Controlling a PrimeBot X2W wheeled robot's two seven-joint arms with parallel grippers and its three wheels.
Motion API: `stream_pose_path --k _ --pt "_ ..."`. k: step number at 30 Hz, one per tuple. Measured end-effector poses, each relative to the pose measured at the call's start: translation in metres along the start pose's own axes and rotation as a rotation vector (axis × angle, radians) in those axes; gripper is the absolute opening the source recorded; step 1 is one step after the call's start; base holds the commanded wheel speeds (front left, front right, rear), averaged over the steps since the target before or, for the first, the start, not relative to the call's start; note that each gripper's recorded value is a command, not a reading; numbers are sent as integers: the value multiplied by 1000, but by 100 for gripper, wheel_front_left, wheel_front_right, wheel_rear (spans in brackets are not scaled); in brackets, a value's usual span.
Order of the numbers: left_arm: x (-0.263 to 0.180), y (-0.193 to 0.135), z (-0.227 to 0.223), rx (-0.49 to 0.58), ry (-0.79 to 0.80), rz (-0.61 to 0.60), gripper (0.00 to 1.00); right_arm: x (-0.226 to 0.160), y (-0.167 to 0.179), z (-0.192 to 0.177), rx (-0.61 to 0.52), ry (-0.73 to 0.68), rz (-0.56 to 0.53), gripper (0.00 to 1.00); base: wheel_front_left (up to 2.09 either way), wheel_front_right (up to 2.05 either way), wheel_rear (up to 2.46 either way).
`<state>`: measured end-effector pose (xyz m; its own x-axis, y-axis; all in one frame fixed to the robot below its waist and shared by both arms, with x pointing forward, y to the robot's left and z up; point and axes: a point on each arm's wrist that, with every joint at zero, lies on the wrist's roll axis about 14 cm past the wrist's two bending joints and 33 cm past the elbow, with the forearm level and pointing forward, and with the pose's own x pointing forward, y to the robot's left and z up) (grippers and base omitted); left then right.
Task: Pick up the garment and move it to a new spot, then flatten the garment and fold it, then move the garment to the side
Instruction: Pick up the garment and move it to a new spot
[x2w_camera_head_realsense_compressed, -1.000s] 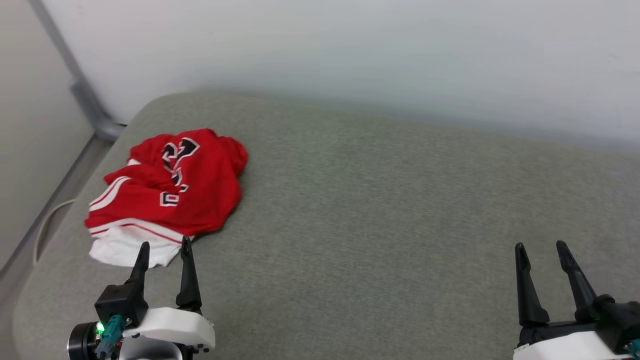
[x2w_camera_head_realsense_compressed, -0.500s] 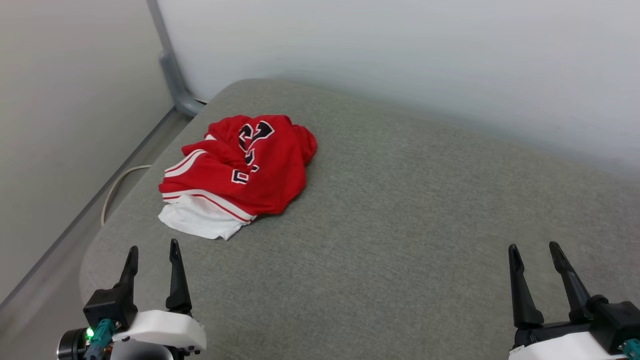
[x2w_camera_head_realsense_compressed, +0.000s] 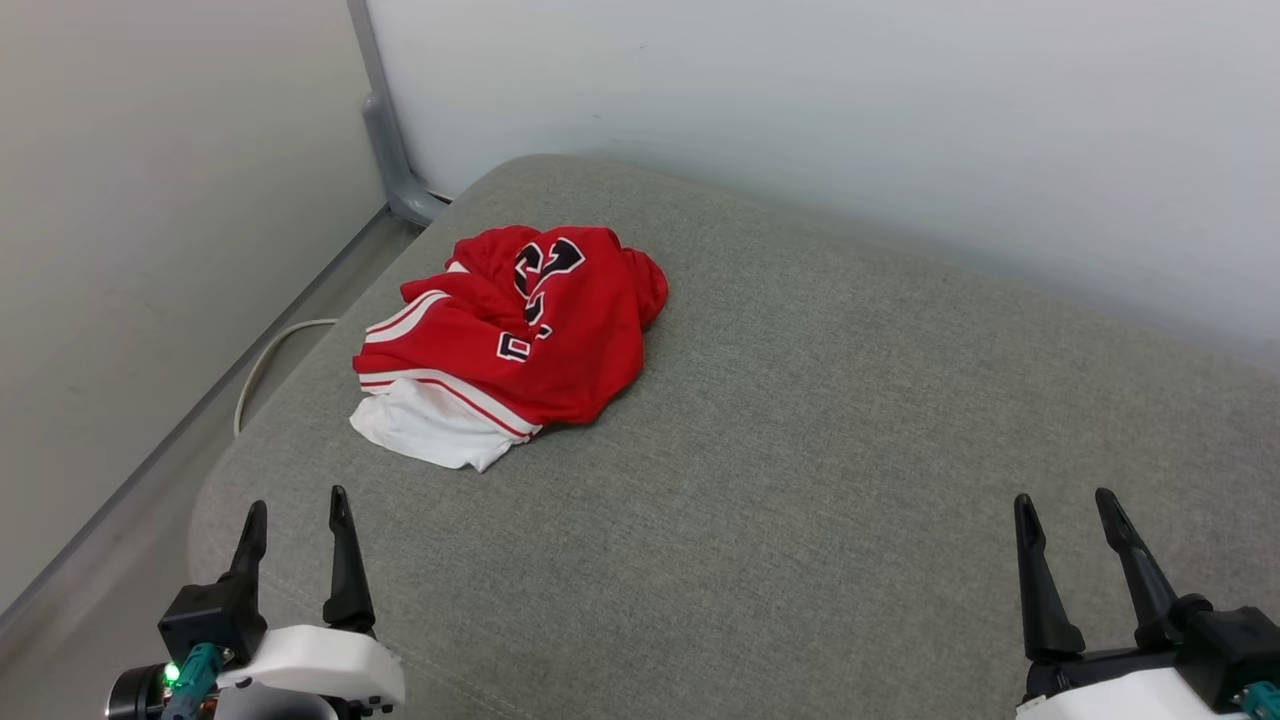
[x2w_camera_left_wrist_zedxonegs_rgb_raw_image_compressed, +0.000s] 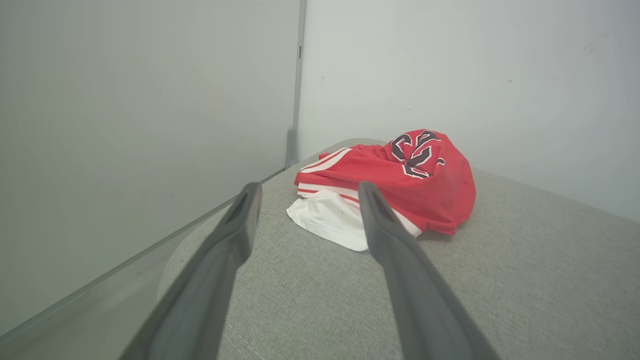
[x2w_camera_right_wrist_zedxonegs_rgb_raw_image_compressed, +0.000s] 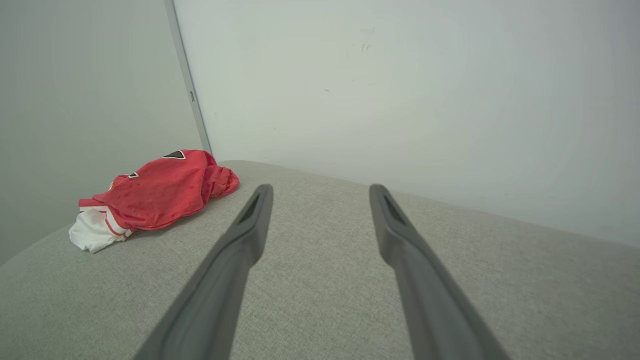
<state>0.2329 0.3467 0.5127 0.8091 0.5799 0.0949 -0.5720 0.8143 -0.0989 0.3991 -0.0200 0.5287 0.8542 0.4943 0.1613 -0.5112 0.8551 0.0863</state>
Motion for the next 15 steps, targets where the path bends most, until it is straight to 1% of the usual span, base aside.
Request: stream_pose_path --k 3,7,11,15 --pt "3 -3 0 5 2 -9 100 0 0 -1 0 2 0 100 0 0 0" --pt "21 -18 9 24 -28 -62 100 2 -3 -1 -9 -2 -4 100 0 0 0" --pt "54 -31 34 18 -99 -111 100 6 -9 -2 -30 -8 -14 100 0 0 0" --pt "96 -45 64 50 -175 -171 100 9 -21 -3 -48 -14 -41 100 0 0 0"
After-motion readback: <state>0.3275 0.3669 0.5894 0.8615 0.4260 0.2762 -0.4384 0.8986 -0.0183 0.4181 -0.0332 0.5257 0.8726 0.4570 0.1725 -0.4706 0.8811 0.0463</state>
